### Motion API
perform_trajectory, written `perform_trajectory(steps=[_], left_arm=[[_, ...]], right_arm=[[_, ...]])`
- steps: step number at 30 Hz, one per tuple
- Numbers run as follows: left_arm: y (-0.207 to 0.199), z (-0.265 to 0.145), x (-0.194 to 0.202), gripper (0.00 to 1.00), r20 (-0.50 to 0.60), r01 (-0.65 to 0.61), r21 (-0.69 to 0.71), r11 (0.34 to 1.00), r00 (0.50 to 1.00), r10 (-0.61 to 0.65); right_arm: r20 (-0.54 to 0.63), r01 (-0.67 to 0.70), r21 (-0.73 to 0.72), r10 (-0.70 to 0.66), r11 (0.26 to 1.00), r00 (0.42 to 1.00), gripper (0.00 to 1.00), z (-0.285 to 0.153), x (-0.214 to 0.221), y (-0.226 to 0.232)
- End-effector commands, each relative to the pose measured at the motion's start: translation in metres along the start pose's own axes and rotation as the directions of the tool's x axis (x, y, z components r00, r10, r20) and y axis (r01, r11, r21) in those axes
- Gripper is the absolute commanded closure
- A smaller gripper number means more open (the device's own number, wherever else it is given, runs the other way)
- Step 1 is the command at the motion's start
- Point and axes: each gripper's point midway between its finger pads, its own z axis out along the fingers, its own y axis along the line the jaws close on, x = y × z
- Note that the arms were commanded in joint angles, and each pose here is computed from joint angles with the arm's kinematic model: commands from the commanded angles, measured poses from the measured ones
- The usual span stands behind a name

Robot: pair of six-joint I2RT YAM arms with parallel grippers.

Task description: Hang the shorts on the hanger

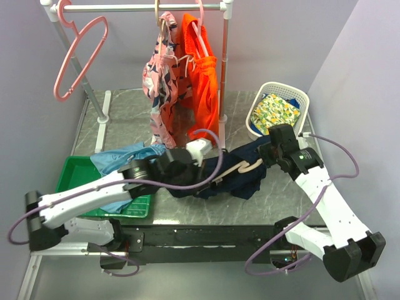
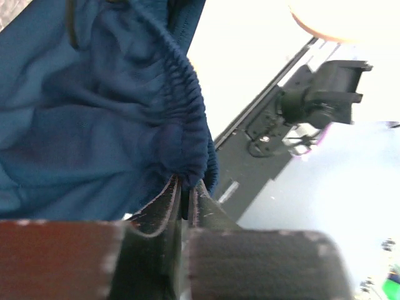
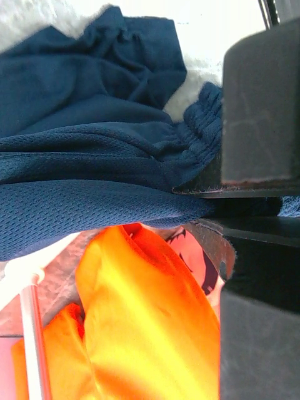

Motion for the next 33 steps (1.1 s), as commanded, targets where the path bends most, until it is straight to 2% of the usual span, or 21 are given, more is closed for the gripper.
perform_trajectory(steps=[1, 2, 3, 4, 7, 9, 13, 15, 18, 22, 27, 31, 33], left_arm=[[-0.016, 0.024, -0.024, 0.86, 0.033, -0.084, 0.037, 0.996, 0.996, 0.083], [-0.015, 0.029, -0.025, 0.81, 0.031, -0.094, 0.035, 0.995, 0.995, 0.093], [-0.015, 0.031, -0.026, 0.67, 0.029, -0.102, 0.032, 0.994, 0.994, 0.101], [-0.007, 0.037, -0.03, 0.58, 0.042, -0.115, -0.013, 0.993, 0.992, 0.115], [0.001, 0.037, -0.043, 0.45, 0.079, -0.129, -0.044, 0.991, 0.988, 0.132], [0.003, 0.033, -0.049, 0.3, 0.097, -0.144, -0.057, 0.988, 0.984, 0.149], [0.004, 0.016, -0.057, 0.15, 0.105, -0.189, -0.076, 0.979, 0.975, 0.196], [0.009, 0.005, -0.053, 0.1, 0.087, -0.225, -0.087, 0.97, 0.969, 0.232], [0.023, -0.022, -0.045, 0.1, 0.084, -0.262, -0.132, 0.956, 0.958, 0.275], [0.071, -0.02, 0.002, 0.12, -0.015, -0.264, -0.257, 0.929, 0.963, 0.27], [0.059, 0.0, 0.035, 0.12, -0.052, -0.332, -0.273, 0.903, 0.942, 0.331], [0.064, 0.013, 0.038, 0.11, -0.073, -0.377, -0.347, 0.858, 0.924, 0.376], [0.054, 0.018, 0.04, 0.1, -0.065, -0.415, -0.321, 0.851, 0.906, 0.418]], right_arm=[[0.02, -0.056, -0.026, 0.057, 0.998, 0.998, 1.0, -0.006, -0.004, 0.02], [0.014, -0.054, -0.004, 0.054, 0.999, 0.998, 1.0, -0.001, -0.002, 0.013], [0.002, -0.053, 0.011, 0.053, 0.999, 0.999, 1.0, 0.001, 0.0, 0.009], [-0.009, -0.053, 0.016, 0.053, 0.998, 0.999, 1.0, 0.002, 0.002, 0.006], [-0.012, -0.059, 0.035, 0.06, 0.998, 0.998, 1.0, 0.01, 0.004, -0.006], [-0.009, -0.061, 0.043, 0.062, 0.997, 0.998, 1.0, 0.012, 0.004, -0.009], [-0.043, -0.053, 0.07, 0.056, 0.996, 0.998, 1.0, 0.022, 0.012, -0.013], [-0.053, -0.045, 0.081, 0.049, 0.996, 0.997, 1.0, 0.025, 0.014, -0.015], [-0.068, -0.036, 0.093, 0.042, 0.995, 0.997, 1.0, 0.029, 0.017, -0.015], [-0.084, -0.022, 0.092, 0.029, 0.996, 0.996, 1.0, 0.031, 0.02, -0.012], [-0.109, 0.004, 0.105, 0.008, 0.994, 0.994, 1.0, 0.032, 0.024, -0.01], [-0.123, 0.017, 0.108, -0.004, 0.994, 0.992, 1.0, 0.029, 0.025, -0.009], [-0.126, 0.02, 0.105, -0.007, 0.994, 0.992, 1.0, 0.028, 0.025, -0.01]])
